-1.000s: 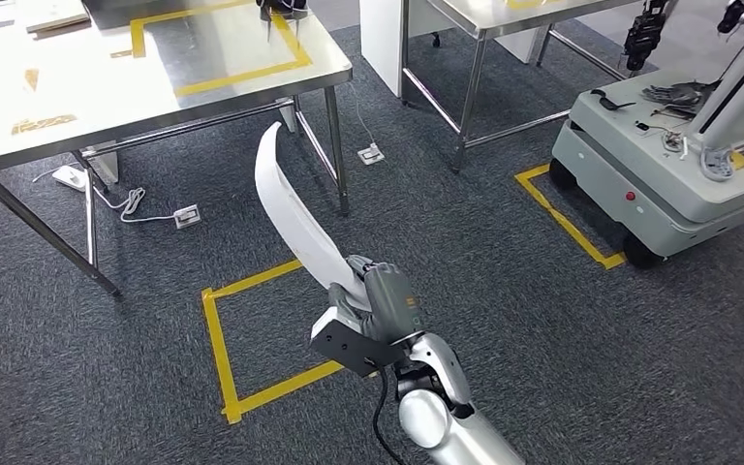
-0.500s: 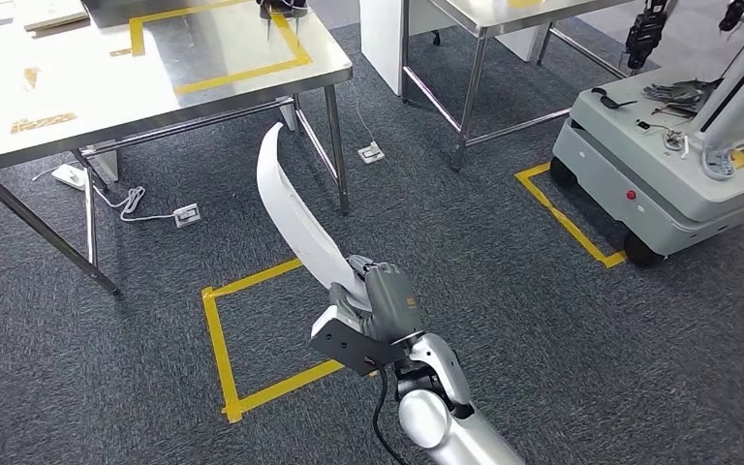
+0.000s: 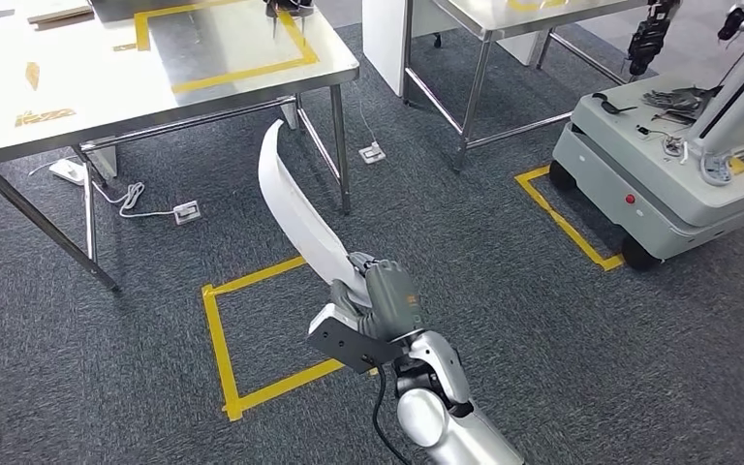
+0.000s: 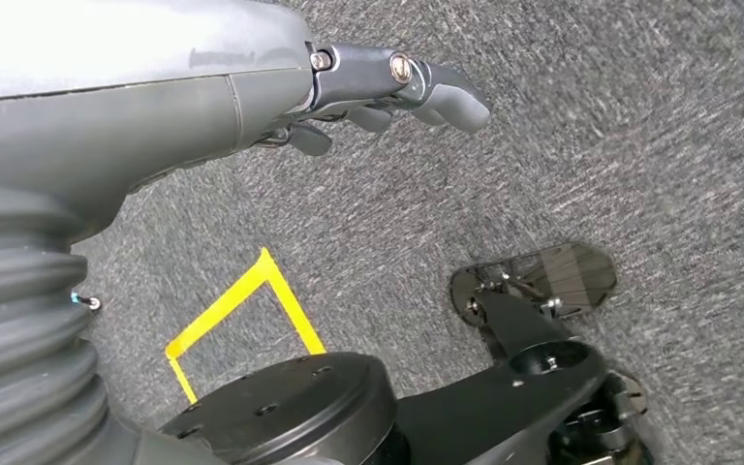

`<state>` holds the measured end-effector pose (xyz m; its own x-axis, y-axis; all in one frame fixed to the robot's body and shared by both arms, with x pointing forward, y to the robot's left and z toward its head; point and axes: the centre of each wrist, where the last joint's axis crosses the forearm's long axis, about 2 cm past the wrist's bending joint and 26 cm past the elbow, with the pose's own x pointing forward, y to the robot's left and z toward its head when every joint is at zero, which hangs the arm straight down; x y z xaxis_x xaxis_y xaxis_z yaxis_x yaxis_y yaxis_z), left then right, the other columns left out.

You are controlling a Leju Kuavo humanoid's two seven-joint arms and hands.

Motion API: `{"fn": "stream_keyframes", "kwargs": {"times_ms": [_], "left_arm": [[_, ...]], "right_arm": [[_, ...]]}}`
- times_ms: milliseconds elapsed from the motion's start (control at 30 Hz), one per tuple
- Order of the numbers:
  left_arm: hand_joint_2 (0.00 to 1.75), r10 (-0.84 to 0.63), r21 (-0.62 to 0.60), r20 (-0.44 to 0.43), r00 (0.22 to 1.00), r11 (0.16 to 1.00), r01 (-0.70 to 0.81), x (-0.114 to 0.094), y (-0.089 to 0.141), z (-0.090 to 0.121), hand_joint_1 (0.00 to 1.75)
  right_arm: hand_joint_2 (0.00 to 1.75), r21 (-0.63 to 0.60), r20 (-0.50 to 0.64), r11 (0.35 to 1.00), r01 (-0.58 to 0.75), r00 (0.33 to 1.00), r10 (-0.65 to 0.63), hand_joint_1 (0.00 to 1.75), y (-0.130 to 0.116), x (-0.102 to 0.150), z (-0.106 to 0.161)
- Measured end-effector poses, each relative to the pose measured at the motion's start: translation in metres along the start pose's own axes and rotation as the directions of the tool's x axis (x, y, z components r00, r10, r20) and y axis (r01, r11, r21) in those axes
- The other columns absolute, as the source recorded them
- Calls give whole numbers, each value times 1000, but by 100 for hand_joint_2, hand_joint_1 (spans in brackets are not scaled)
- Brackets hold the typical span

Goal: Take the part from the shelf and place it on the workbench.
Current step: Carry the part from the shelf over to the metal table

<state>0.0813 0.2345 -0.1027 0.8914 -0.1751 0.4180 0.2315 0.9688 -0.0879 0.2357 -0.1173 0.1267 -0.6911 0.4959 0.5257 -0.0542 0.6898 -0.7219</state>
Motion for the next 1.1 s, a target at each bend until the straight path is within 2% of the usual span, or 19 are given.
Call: {"fn": "stream_keyframes", "kwargs": {"times_ms": [1100], "left_arm": [[175,0,7,-21,1000,1000,0,-1,4,0,0]], "right_arm": [[175,24,4,999,47,999,-47,175,5,0,3]]}}
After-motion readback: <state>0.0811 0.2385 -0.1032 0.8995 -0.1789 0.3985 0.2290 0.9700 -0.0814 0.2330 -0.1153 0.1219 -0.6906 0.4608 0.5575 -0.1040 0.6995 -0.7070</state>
